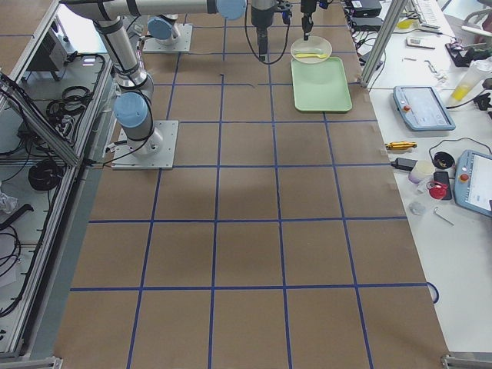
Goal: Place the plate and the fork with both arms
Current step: 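Carry the plate with the left gripper onto the green tray and lower it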
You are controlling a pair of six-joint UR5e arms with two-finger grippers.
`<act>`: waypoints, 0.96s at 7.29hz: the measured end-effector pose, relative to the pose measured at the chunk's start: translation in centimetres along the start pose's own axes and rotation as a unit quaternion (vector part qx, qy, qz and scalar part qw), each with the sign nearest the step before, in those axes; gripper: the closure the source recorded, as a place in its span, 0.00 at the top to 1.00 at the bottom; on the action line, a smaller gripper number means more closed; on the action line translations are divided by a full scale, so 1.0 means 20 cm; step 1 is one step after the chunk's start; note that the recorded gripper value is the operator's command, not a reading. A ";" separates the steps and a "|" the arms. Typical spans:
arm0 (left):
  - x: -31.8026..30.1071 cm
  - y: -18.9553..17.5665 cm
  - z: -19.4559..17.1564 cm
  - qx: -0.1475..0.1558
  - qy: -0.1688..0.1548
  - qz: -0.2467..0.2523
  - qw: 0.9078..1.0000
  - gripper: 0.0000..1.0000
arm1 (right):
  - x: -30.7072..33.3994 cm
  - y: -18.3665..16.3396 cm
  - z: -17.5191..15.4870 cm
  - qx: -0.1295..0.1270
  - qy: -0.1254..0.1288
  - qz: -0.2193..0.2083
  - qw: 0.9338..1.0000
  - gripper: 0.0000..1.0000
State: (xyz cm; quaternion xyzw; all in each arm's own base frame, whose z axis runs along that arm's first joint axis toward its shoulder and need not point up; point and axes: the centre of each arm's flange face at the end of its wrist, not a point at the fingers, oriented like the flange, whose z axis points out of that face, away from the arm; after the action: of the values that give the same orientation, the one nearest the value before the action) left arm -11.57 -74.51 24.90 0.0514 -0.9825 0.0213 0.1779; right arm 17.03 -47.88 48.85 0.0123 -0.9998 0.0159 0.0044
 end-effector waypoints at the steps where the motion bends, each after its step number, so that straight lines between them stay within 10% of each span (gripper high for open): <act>1: 0.08 -0.06 0.08 -0.001 0.001 0.004 1.000 0.00 | 0.00 0.00 0.00 0.000 -0.001 0.000 1.000 1.00; 7: 0.33 -0.19 0.41 -0.013 0.005 0.016 1.000 0.00 | -0.01 0.00 0.01 -0.002 -0.003 0.000 1.000 1.00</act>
State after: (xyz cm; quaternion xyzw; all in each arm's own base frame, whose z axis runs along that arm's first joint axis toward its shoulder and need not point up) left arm -20.07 -79.29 19.63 0.0328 -0.9825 0.0116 0.1830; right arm 17.14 -47.81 48.64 0.0127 -0.9998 0.0137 0.0013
